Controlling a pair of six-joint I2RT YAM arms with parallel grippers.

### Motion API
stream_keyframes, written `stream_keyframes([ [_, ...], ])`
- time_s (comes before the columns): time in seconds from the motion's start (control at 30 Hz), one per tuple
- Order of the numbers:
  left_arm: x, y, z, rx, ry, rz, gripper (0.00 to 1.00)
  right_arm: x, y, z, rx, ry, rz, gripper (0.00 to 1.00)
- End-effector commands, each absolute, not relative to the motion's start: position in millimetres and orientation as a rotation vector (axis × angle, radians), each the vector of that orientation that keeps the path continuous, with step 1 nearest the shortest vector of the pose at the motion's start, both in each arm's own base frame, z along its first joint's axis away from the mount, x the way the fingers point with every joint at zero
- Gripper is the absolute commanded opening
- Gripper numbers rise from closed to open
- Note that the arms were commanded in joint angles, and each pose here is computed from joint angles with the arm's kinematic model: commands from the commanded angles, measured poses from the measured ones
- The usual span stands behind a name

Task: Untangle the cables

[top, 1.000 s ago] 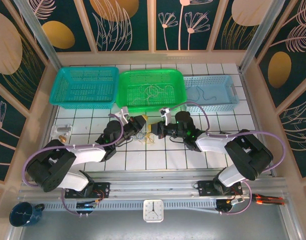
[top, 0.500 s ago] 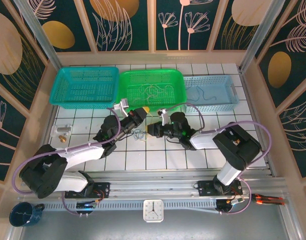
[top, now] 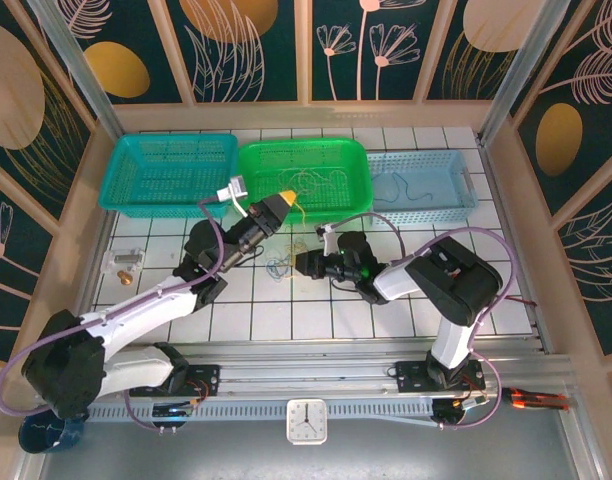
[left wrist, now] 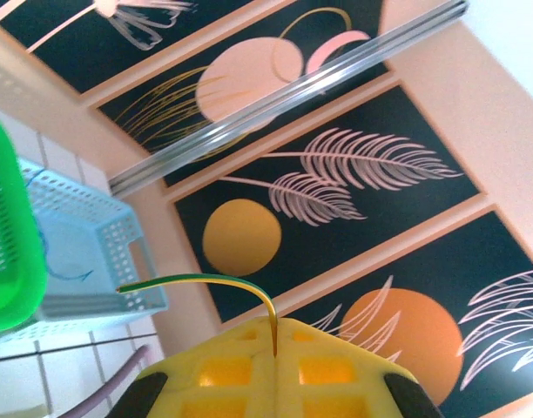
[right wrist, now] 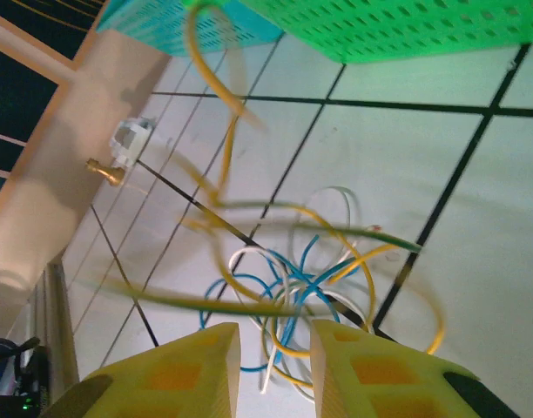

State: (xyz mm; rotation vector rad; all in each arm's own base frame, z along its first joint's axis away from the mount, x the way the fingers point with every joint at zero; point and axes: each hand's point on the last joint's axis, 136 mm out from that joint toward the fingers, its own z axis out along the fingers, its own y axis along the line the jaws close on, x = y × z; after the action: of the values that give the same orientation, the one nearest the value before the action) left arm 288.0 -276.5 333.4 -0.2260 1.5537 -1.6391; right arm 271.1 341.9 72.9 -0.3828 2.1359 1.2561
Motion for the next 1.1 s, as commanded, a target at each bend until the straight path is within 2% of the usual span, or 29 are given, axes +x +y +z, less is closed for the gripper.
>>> stream_keyframes([
  [0.0, 280, -272, 368, -0.178, 1.476, -1.656, 0.00, 272, 342, 70, -0.357, 2.121, 1.257, 0.27],
  [0.43, 269, -259, 415, -0.127, 1.407, -1.608, 0.00, 266, 341, 59, -0.356, 2.165, 1.267, 0.27],
  [0.53, 271, -259, 409, -0.129, 1.428, -1.589, 0.00, 259, 338, 70, -0.369, 2.155, 1.279, 0.31],
  [0.8, 276, -260, 388, -0.156, 1.466, -1.566, 0.00, 246, 314, 112, -0.412, 2.096, 1.175, 0.50],
  [1.07, 278, -262, 380, -0.159, 1.481, -1.561, 0.00, 246, 305, 167, -0.480, 1.965, 1.074, 0.55],
])
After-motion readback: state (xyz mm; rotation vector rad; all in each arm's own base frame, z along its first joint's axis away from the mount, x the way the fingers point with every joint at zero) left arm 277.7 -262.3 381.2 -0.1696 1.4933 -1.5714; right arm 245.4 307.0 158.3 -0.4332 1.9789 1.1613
